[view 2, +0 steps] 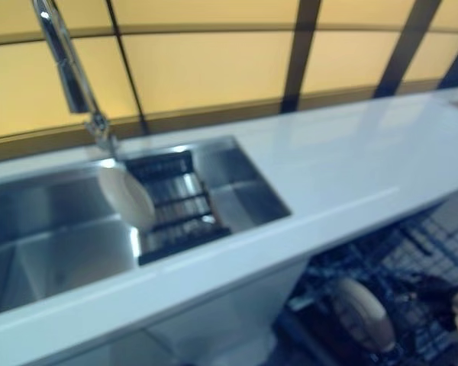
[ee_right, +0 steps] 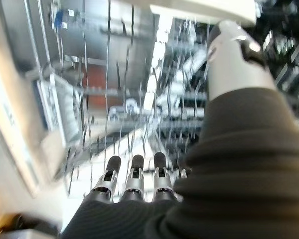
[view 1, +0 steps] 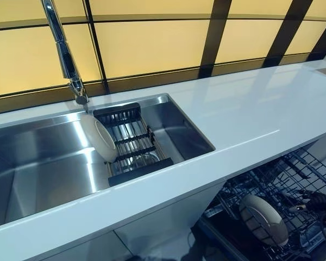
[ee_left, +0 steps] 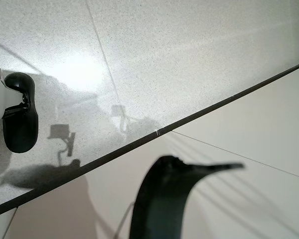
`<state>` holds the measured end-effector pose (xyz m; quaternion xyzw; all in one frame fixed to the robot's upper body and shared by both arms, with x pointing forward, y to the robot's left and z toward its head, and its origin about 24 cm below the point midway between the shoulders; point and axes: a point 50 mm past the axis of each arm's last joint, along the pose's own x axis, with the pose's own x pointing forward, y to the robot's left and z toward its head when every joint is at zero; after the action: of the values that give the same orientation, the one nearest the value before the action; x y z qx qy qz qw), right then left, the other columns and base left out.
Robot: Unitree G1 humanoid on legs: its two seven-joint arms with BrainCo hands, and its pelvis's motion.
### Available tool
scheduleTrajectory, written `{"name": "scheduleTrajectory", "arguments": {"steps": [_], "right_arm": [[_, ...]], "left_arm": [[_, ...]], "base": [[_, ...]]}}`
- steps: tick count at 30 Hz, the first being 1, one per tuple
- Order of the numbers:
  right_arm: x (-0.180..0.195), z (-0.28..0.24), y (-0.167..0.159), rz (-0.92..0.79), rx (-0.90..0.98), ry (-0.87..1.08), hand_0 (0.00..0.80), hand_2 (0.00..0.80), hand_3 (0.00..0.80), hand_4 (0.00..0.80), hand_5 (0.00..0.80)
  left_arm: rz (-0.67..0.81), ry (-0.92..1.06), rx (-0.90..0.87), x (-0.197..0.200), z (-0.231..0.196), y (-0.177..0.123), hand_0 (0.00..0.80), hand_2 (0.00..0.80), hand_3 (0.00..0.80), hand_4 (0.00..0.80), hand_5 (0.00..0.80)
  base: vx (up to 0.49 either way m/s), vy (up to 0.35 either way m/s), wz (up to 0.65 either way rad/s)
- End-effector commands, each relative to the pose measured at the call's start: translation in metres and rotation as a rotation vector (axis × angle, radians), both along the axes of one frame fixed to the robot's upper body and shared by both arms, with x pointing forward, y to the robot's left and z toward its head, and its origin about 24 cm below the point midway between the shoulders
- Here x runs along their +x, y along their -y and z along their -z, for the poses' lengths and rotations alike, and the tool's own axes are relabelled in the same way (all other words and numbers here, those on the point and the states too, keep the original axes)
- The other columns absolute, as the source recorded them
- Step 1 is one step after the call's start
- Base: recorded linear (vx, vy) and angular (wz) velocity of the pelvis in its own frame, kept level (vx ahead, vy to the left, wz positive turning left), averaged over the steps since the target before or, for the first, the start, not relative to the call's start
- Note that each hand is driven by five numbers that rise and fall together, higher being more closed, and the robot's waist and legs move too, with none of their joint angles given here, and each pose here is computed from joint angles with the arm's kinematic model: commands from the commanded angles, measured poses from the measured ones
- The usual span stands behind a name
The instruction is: Take plates into dishwasher
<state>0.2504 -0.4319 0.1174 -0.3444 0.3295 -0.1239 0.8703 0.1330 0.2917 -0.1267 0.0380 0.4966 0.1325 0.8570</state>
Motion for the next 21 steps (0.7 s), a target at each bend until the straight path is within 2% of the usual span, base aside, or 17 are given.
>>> {"name": "scheduleTrajectory", "arguments": {"steps": [1,6,15,18,21], "right_arm": [[-0.007,-0.053,0.018,0.055,-0.100,0.124,0.000,0.000,0.000,0.000,0.000],[-0.022,-0.078,0.039,0.184,-0.092,0.242,0.000,0.000,0.000,0.000,0.000],[-0.044,-0.118,0.064,0.399,-0.199,0.391,0.000,0.000,0.000,0.000,0.000],[-0.054,-0.148,0.072,0.571,-0.268,0.591,0.000,0.000,0.000,0.000,0.000],[-0.053,-0.165,0.070,0.602,-0.318,0.664,0.000,0.000,0.000,0.000,0.000]], "left_arm": [[-0.029,-0.036,0.028,-0.010,0.000,-0.012,0.000,0.000,0.000,0.000,0.000],[-0.031,-0.050,0.010,-0.014,0.003,-0.010,0.000,0.000,0.000,0.000,0.000],[-0.050,-0.064,0.002,-0.020,0.007,-0.006,0.000,0.000,0.000,0.000,0.000],[-0.054,-0.068,-0.002,-0.021,0.008,-0.004,0.000,0.000,0.000,0.000,0.000],[-0.055,-0.071,-0.008,-0.023,0.009,-0.003,0.000,0.000,0.000,0.000,0.000]], "base": [[0.022,0.033,-0.03],[0.024,0.039,-0.10],[0.023,0.048,-0.01],[0.027,0.049,0.00],[0.016,0.053,0.01]]}}
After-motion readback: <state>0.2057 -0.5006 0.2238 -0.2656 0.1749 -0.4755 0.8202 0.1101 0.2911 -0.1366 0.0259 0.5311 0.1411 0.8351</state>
